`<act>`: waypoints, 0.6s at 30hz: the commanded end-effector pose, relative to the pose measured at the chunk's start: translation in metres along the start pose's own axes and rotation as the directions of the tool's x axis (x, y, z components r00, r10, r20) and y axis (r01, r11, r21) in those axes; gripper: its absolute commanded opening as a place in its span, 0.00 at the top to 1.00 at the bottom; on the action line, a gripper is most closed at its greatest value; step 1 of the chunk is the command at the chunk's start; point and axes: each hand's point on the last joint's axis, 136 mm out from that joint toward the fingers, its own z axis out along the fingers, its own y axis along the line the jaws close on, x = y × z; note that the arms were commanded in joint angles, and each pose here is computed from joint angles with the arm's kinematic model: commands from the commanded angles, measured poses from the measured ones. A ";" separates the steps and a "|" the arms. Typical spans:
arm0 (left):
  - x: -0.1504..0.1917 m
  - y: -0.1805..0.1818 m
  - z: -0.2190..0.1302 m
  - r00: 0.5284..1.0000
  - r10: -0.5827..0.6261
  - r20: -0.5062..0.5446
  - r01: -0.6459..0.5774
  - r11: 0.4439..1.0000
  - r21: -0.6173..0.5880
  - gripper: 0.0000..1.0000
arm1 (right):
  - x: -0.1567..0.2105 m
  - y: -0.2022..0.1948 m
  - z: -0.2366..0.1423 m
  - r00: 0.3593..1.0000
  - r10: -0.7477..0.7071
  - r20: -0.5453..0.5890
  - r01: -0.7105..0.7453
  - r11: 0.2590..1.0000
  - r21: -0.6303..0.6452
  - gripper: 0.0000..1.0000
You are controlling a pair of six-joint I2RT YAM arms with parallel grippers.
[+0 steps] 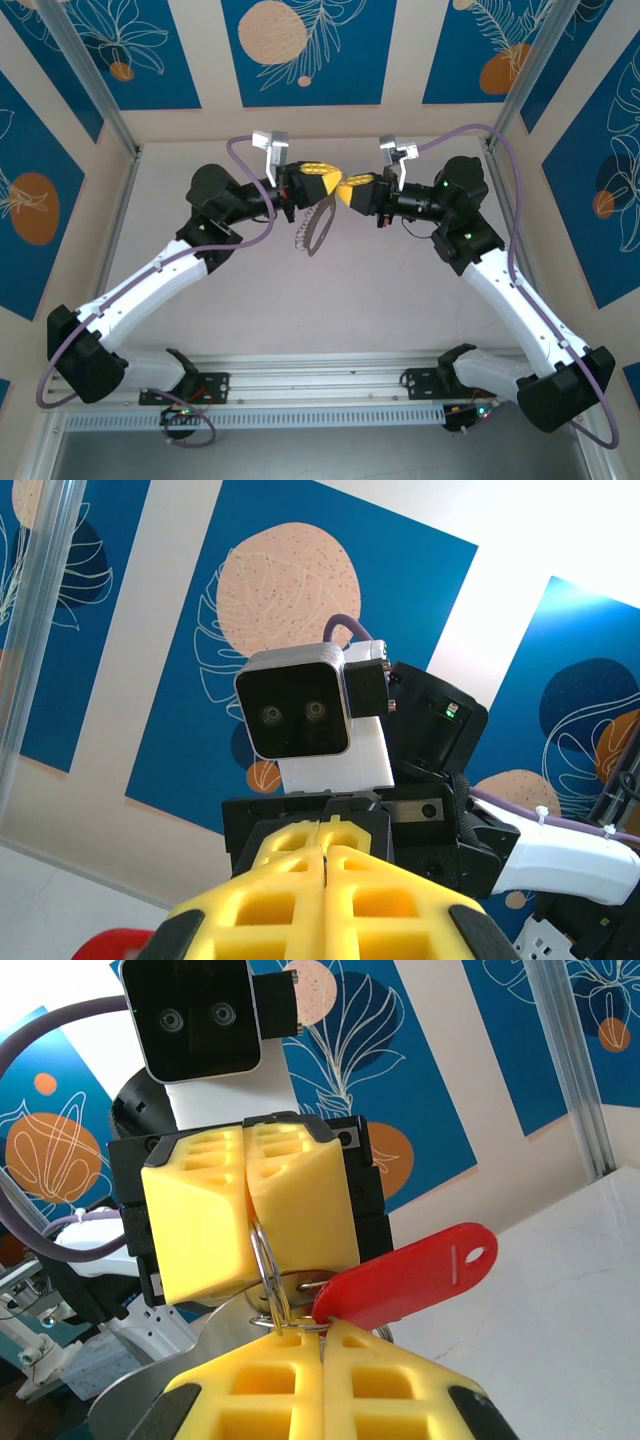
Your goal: Put the keys on the keyring
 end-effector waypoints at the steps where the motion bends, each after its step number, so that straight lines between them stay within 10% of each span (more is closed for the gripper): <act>1: -0.005 -0.013 0.006 0.999 0.029 0.023 -0.031 0.998 0.052 1.00 | 0.006 0.009 0.008 0.999 -0.011 -0.036 0.009 0.999 -0.043 1.00; 7: -0.005 -0.013 0.007 0.999 0.029 0.022 -0.030 0.998 0.054 1.00 | 0.008 0.012 0.008 0.999 -0.010 -0.046 0.008 0.999 -0.053 1.00; 18: -0.006 -0.013 0.006 0.999 0.033 0.029 -0.034 0.998 0.043 1.00 | 0.010 0.008 -0.021 0.999 -0.022 -0.031 0.023 0.999 0.045 0.65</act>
